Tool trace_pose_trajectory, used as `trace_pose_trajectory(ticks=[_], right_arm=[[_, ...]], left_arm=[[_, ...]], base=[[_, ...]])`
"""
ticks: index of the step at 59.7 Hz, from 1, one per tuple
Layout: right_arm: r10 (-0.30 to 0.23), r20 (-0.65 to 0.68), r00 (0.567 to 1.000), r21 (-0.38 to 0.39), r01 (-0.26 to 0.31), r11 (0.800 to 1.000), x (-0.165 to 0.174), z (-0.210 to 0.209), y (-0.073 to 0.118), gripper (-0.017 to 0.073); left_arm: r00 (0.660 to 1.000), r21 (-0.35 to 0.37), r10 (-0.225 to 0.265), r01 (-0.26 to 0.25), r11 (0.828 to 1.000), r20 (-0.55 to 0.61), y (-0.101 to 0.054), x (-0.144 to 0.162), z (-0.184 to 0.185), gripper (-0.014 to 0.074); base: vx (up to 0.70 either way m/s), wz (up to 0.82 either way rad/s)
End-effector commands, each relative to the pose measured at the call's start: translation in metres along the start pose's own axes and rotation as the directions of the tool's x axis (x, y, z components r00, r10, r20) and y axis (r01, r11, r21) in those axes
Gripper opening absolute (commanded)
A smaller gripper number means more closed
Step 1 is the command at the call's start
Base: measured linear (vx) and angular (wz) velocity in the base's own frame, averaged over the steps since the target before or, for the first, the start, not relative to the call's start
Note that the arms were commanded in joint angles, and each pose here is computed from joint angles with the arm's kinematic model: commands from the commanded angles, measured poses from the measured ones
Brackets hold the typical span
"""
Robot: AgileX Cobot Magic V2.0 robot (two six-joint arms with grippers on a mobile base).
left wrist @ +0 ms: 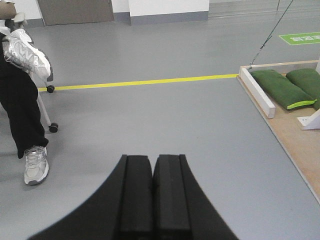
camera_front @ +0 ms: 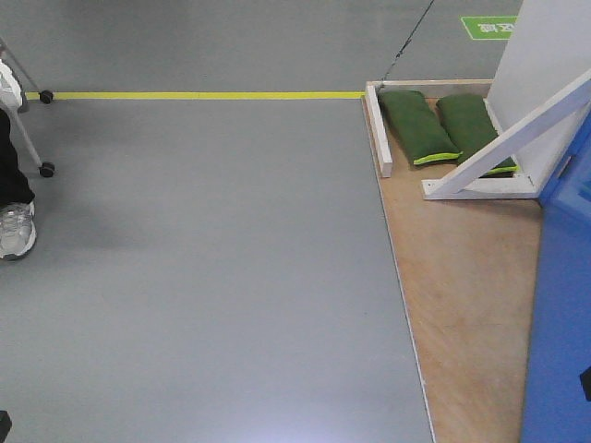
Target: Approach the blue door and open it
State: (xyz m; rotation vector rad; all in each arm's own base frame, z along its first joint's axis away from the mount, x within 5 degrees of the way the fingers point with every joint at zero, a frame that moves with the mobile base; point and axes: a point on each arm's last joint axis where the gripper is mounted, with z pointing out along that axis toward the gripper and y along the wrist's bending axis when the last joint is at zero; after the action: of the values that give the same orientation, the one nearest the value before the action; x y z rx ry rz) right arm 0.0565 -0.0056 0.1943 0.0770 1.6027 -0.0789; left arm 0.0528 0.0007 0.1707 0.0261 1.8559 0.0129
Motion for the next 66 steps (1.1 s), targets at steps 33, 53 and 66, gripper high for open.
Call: trace_pose_trajectory(ticks=[33,53,66], right_arm=[[-0.012,0.079,0.997,0.003,0.012,1.0,-0.005,-0.001,0.0,-0.0004],[-0.012,0.092,0.996,0.004,0.012,1.0,-0.038,-0.009,0.0,-0.0004],[-0.012,0.176,0.984,0.006,0.011,1.0,-0.094,-0.022,-0.001,-0.0004]], left_arm=[[0.993,0.005,-0.003,0.003,1.0,0.121,0.0,-0.018,-0.005,0.0071],[0.993,0.005,-0.003,0.003,1.0,0.121,0.0,-0.018,-0.005,0.0071],[0.993,0.005,-0.003,0.003,1.0,0.121,0.0,-0.018,-0.005,0.0071]], base=[[0.0,0.0],[0.0,0.0],[0.0,0.0]])
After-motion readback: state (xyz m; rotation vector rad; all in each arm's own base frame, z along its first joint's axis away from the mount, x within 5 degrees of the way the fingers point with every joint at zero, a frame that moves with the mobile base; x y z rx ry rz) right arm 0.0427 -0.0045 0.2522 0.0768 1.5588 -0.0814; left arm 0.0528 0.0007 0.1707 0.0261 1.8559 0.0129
